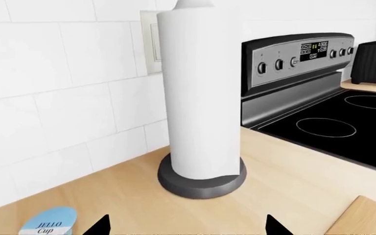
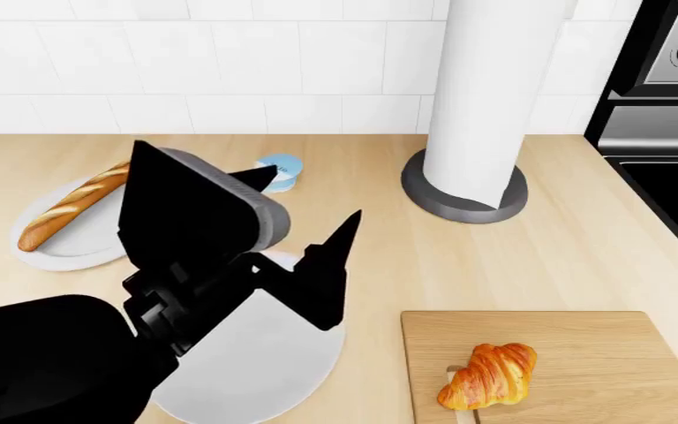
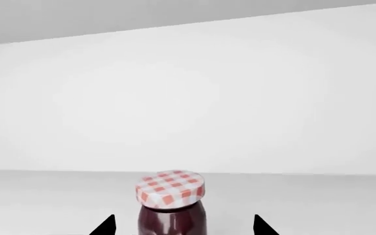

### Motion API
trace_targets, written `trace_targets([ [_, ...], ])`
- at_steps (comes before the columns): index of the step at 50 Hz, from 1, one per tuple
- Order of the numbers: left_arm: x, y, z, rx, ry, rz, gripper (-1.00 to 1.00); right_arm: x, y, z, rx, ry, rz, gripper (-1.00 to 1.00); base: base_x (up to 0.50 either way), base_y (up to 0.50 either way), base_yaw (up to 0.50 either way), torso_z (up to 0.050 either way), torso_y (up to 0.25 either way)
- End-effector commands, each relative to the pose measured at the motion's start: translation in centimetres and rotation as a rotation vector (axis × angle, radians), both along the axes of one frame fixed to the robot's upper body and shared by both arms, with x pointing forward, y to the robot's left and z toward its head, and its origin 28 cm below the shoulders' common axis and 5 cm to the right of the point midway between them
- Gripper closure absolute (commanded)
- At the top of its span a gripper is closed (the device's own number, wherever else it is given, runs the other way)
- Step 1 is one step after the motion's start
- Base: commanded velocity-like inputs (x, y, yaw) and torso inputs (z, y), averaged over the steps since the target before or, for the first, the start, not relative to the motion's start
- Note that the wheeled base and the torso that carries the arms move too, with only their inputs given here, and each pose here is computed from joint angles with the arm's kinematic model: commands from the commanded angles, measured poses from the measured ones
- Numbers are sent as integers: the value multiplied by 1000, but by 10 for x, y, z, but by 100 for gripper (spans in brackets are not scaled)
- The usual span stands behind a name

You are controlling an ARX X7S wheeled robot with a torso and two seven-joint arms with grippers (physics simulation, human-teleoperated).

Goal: From the different types of pastries on the counter, select a croissant and place it on the cutting board. Then retrieve a jar of jam from the cabinet and place it alongside the croissant on the cutting board.

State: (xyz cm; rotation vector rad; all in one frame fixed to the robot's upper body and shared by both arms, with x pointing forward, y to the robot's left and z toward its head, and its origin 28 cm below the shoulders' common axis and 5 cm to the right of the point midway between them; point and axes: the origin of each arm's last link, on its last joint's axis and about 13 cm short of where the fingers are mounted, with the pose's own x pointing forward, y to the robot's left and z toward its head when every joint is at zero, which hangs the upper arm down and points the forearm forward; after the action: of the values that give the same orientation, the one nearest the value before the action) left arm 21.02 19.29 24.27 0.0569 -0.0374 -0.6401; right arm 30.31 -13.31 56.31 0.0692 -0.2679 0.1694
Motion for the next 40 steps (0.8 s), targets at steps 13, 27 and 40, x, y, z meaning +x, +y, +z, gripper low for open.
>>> trace_targets([
  [13,1,3,-6,2,11,4,-100,20,16,-21,5,99,54,-100,0,0,0,0,0],
  [27,2,7,-12,3,20,7,-100,28,19,-31,-35,130,15,-100,0,0,0,0,0],
  [40,0,8,-12,1,19,10,-100,27,17,-28,-38,105,22,100,1,0,0,0,-3],
])
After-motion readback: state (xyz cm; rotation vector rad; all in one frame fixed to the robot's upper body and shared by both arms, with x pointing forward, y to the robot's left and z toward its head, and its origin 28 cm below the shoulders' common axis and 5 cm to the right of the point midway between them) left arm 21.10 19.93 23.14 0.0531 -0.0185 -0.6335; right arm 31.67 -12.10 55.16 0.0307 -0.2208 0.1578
